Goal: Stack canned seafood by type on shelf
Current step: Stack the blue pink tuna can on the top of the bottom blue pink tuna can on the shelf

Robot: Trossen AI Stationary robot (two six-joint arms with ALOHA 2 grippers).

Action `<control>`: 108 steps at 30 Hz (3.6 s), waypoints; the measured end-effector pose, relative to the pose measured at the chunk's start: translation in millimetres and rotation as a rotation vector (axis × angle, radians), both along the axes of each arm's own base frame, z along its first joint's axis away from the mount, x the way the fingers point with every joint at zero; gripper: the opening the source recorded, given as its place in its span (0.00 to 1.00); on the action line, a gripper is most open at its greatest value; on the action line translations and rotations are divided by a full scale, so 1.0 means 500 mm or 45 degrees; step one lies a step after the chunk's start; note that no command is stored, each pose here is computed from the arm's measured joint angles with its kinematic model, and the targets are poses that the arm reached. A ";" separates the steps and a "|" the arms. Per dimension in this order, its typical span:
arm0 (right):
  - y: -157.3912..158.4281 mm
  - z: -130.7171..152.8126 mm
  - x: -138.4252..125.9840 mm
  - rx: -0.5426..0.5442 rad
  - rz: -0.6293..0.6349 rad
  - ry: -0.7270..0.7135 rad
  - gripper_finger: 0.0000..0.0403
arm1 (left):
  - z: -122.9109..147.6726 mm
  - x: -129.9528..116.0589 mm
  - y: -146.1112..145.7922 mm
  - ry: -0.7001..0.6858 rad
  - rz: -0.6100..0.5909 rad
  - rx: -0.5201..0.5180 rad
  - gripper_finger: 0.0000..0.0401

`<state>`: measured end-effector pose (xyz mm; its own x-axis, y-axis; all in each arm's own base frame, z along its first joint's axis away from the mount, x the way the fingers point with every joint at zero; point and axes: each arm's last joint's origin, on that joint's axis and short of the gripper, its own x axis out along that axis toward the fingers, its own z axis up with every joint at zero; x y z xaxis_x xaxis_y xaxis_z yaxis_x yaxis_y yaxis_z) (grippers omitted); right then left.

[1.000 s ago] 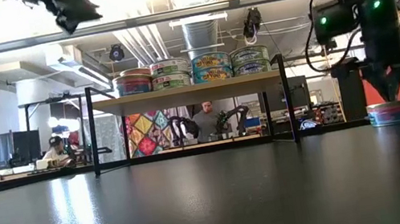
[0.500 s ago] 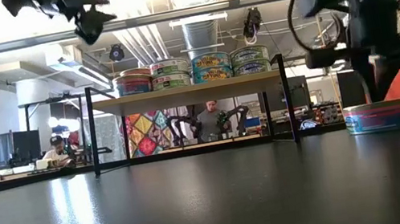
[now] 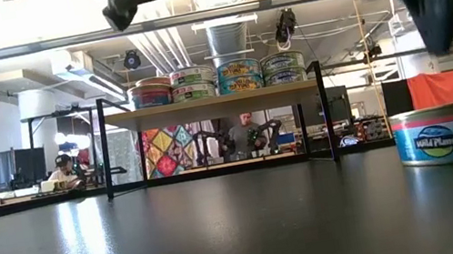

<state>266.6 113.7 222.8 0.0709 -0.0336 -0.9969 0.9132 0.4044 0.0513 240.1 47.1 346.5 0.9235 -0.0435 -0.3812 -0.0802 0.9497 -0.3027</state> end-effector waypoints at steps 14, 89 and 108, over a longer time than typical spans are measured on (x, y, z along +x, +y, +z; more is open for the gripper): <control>0.018 -0.069 -0.056 -0.222 -0.056 0.229 0.03 | 0.021 0.026 -0.207 0.170 0.044 0.256 0.36; 0.216 -0.125 0.242 -0.092 0.505 -0.370 0.03 | -0.506 0.024 -0.441 0.172 -0.294 0.396 0.97; 0.173 -0.124 0.257 -0.062 0.503 -0.296 0.03 | -0.525 0.090 -0.426 0.146 -0.240 0.450 0.97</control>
<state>395.0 200.1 160.6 0.3091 -0.0056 -0.9510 0.6551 0.7262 0.2086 285.4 -165.9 84.2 0.8625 -0.0555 -0.5029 0.0905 0.9949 0.0455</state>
